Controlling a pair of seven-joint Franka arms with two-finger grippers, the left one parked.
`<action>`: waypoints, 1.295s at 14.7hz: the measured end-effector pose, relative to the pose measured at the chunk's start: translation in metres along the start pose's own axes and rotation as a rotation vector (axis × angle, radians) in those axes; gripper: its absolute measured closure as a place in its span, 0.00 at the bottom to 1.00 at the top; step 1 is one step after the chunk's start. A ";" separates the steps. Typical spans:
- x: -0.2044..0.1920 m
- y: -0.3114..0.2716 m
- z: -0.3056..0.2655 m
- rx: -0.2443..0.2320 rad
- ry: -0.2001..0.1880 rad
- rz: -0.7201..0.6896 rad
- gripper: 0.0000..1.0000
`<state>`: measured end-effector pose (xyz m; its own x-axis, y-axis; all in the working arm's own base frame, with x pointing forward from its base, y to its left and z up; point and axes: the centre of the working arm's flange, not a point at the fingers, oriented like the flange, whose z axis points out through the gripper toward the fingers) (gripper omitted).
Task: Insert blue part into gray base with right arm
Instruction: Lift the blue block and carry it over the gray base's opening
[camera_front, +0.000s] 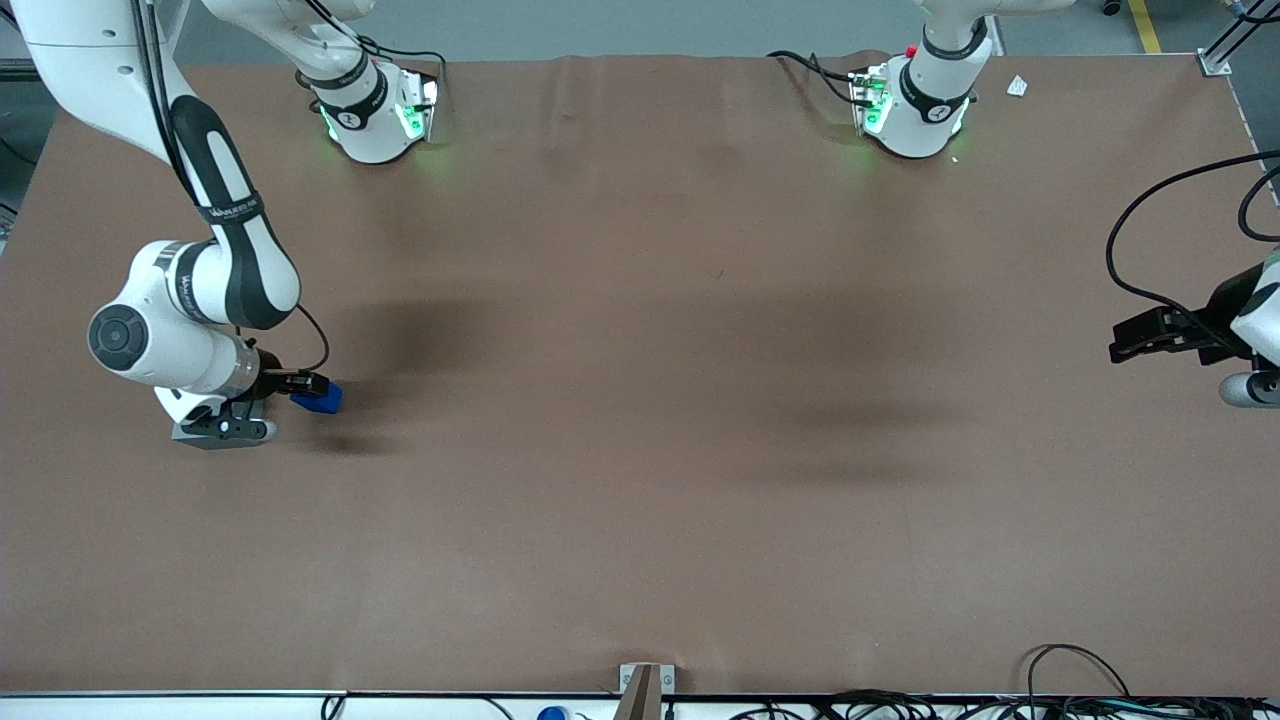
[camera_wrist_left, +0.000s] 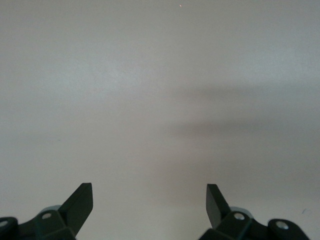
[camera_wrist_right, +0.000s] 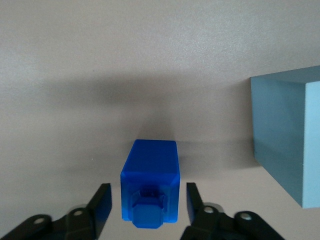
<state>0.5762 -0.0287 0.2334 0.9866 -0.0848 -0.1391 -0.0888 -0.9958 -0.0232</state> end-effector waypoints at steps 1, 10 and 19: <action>0.000 0.000 0.001 0.000 -0.002 0.000 0.35; 0.002 -0.002 -0.001 0.000 -0.001 -0.002 0.49; 0.025 0.028 -0.094 0.018 -0.039 -0.008 0.49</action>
<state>0.6117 -0.0617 0.3218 0.9813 -0.0749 -0.1773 -0.0837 -0.9956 -0.0423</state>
